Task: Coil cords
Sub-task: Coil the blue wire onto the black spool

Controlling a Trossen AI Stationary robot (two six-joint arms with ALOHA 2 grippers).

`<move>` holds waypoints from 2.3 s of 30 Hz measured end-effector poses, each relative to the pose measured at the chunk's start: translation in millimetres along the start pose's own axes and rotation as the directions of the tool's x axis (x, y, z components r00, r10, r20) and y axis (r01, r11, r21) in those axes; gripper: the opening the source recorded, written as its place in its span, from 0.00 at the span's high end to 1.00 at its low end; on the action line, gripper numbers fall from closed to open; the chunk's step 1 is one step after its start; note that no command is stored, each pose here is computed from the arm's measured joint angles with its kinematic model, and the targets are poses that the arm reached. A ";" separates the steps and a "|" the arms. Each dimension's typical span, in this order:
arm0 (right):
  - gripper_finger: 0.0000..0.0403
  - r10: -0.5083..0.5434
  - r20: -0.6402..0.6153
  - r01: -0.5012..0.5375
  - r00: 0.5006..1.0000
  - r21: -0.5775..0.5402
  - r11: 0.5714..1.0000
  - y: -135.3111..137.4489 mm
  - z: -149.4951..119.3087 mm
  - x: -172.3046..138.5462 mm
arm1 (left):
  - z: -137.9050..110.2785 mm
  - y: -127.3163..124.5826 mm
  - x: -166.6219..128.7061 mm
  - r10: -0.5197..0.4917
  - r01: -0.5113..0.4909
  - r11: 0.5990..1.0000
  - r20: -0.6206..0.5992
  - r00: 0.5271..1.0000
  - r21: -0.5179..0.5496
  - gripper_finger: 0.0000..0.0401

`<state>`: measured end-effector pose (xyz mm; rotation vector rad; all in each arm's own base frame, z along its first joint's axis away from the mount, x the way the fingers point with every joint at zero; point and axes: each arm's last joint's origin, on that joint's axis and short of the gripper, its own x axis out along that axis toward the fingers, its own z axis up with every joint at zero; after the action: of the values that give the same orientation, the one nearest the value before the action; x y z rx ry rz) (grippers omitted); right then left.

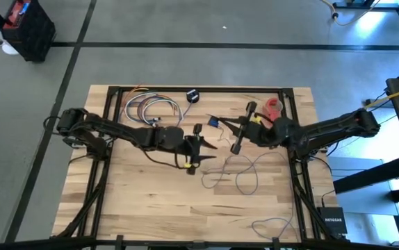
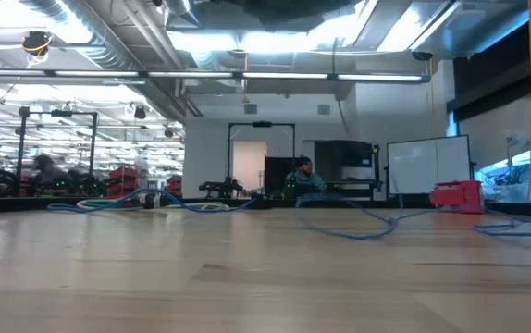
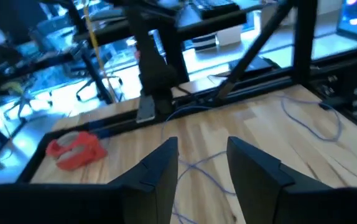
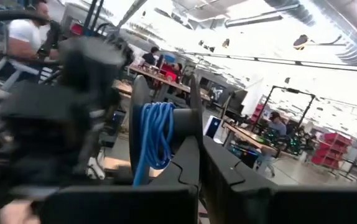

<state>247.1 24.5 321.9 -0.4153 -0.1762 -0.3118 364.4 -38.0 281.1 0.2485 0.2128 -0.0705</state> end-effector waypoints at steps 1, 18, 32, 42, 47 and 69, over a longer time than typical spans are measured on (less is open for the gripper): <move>0.99 0.011 0.002 -0.011 1.000 -0.004 1.000 2.4 -6.4 -2.8 | -1.1 1.4 0.1 0.001 -0.001 1.000 -0.008 1.000 -0.017 0.68; 0.99 0.170 0.094 -0.172 0.981 0.007 0.985 30.5 -4.1 -18.8 | -8.9 -6.1 12.1 0.059 -0.059 0.997 -0.005 0.998 -0.056 0.68; 0.99 0.173 0.085 -0.174 0.981 0.005 0.985 30.3 -5.3 -18.3 | -24.1 -6.4 34.0 0.076 -0.073 0.996 0.065 0.995 -0.047 0.68; 0.99 0.214 0.110 -0.217 0.971 0.011 0.976 31.4 -4.4 -18.6 | -35.0 -7.0 48.1 0.098 -0.093 0.994 0.130 0.987 -0.050 0.68; 0.99 0.215 0.109 -0.217 0.971 0.011 0.976 31.5 -4.5 -18.6 | -36.5 -1.2 48.8 0.114 -0.108 0.993 0.130 0.985 -0.057 0.68; 0.99 0.208 0.078 -0.209 0.975 0.006 0.978 32.3 -6.9 -18.6 | -35.6 7.3 32.5 0.235 -0.231 0.971 -0.081 0.969 0.055 0.99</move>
<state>241.1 54.5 299.5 -0.4278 -0.2086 -0.0874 389.7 -23.4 242.0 0.3201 0.2670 0.1695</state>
